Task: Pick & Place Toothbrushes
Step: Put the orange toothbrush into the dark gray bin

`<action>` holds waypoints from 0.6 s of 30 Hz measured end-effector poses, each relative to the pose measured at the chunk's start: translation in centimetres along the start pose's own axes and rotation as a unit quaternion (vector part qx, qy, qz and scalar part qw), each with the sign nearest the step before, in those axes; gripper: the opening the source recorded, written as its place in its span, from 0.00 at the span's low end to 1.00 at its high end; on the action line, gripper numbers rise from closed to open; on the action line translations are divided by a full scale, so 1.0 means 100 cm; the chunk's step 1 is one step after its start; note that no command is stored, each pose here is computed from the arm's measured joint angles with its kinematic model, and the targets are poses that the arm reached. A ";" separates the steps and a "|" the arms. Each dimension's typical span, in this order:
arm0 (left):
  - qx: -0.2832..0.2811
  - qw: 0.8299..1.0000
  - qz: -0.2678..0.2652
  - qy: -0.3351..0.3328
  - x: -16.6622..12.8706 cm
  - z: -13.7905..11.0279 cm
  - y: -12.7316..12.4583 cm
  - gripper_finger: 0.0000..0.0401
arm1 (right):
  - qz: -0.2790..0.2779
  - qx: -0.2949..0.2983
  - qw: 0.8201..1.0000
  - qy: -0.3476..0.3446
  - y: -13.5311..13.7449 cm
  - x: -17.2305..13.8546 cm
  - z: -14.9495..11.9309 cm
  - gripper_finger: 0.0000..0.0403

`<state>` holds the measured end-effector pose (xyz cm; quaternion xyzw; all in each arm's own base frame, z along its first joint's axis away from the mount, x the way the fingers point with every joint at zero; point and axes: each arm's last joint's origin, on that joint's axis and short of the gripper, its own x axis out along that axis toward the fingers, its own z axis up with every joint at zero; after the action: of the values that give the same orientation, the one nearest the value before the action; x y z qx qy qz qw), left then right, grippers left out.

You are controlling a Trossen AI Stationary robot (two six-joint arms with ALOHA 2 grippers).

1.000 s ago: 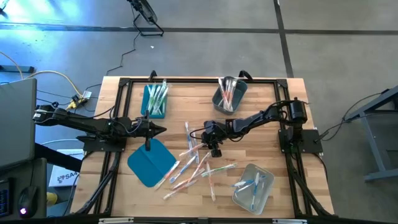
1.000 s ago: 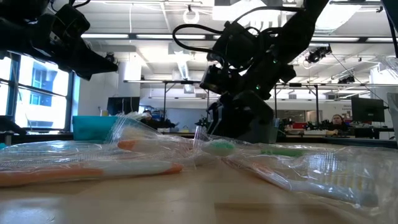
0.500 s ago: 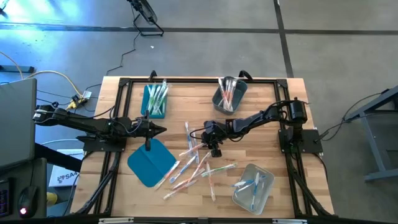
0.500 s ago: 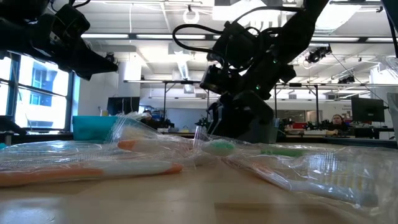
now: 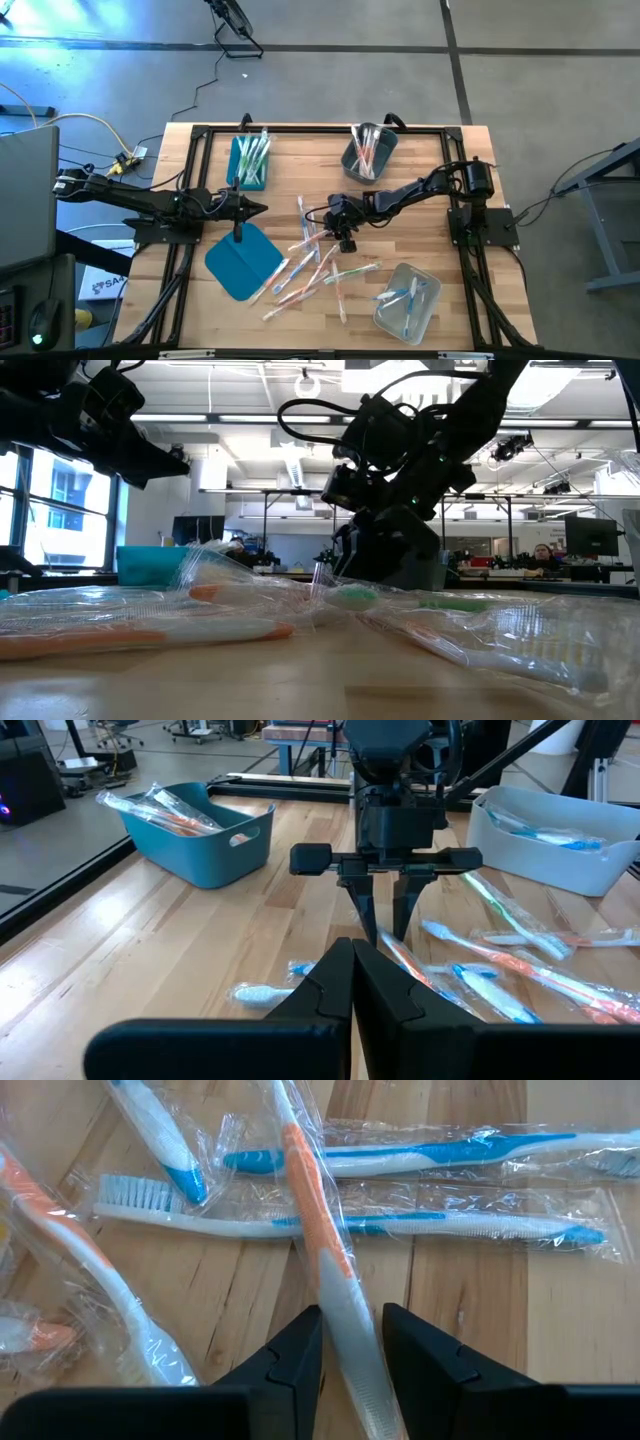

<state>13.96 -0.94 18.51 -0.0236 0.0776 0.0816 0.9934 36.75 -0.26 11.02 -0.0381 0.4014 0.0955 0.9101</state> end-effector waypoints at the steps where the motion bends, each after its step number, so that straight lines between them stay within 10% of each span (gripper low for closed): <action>1: 0.000 1.000 0.000 0.000 0.000 0.000 0.000 0.00 | 0.000 0.000 1.000 0.000 0.000 0.000 0.000 0.25; 18: -0.008 1.000 0.010 -0.023 0.000 0.004 0.000 0.00 | 0.001 0.004 1.000 0.001 0.000 0.000 0.000 0.16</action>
<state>14.00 -0.87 18.94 -0.0290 0.0547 0.0931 0.9937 36.74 -0.27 11.01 -0.0340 0.4026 0.0943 0.9099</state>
